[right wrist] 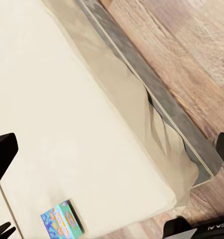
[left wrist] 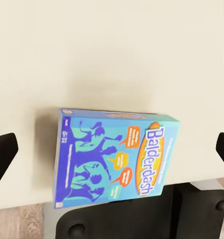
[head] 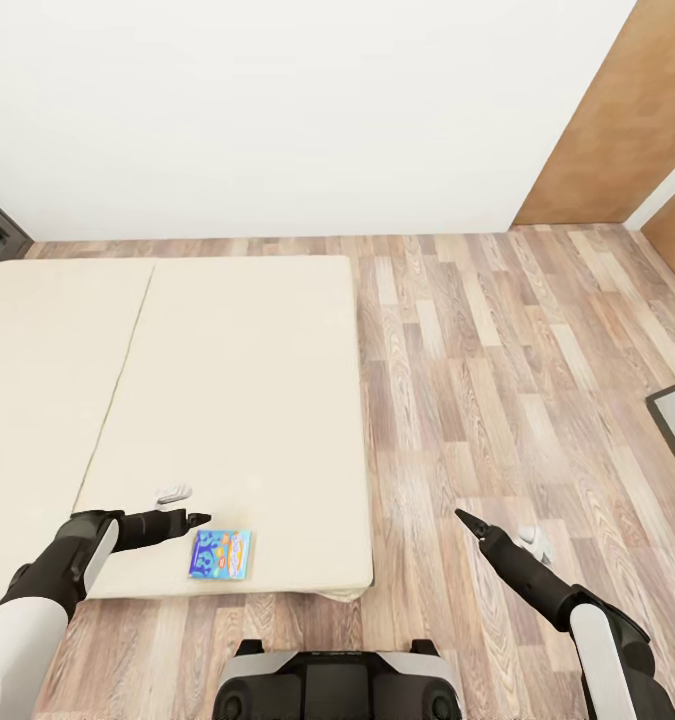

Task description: Put all the toys in the child's room - the three board games (two on the bed and one on the table), the two jigsaw puzzles on the table, and the tennis ball on the table - inside the toy box on the table in the child's room.

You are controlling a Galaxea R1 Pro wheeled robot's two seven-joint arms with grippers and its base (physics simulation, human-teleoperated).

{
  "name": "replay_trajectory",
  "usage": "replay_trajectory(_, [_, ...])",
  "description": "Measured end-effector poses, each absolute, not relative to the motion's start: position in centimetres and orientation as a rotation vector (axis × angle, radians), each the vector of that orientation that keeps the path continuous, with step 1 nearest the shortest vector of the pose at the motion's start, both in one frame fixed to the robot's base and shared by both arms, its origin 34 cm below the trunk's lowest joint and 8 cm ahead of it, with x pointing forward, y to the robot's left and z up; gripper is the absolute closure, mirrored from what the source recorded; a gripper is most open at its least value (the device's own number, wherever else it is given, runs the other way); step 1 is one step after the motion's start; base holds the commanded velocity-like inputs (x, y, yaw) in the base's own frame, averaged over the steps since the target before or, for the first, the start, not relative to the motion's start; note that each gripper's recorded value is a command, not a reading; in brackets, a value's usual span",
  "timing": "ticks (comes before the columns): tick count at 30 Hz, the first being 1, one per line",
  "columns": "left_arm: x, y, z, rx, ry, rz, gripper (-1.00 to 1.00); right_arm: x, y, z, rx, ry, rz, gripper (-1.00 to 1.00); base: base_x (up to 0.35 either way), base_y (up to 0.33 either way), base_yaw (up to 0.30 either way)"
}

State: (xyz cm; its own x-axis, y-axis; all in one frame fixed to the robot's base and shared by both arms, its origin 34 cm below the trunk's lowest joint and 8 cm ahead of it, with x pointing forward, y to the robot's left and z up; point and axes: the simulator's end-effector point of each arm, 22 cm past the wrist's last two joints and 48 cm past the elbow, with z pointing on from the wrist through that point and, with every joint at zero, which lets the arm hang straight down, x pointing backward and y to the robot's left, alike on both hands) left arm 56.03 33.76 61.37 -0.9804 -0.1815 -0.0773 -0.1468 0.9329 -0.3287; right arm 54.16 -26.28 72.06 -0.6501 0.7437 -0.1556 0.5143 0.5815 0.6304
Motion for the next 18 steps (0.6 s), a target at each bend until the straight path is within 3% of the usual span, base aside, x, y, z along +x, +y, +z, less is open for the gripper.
replay_trajectory(18, [55.0,33.2,60.0,-0.256,3.005,-0.503,-1.00,53.3,-26.3,70.8,1.031,2.434,0.763,-1.00,0.000,0.000,0.000])
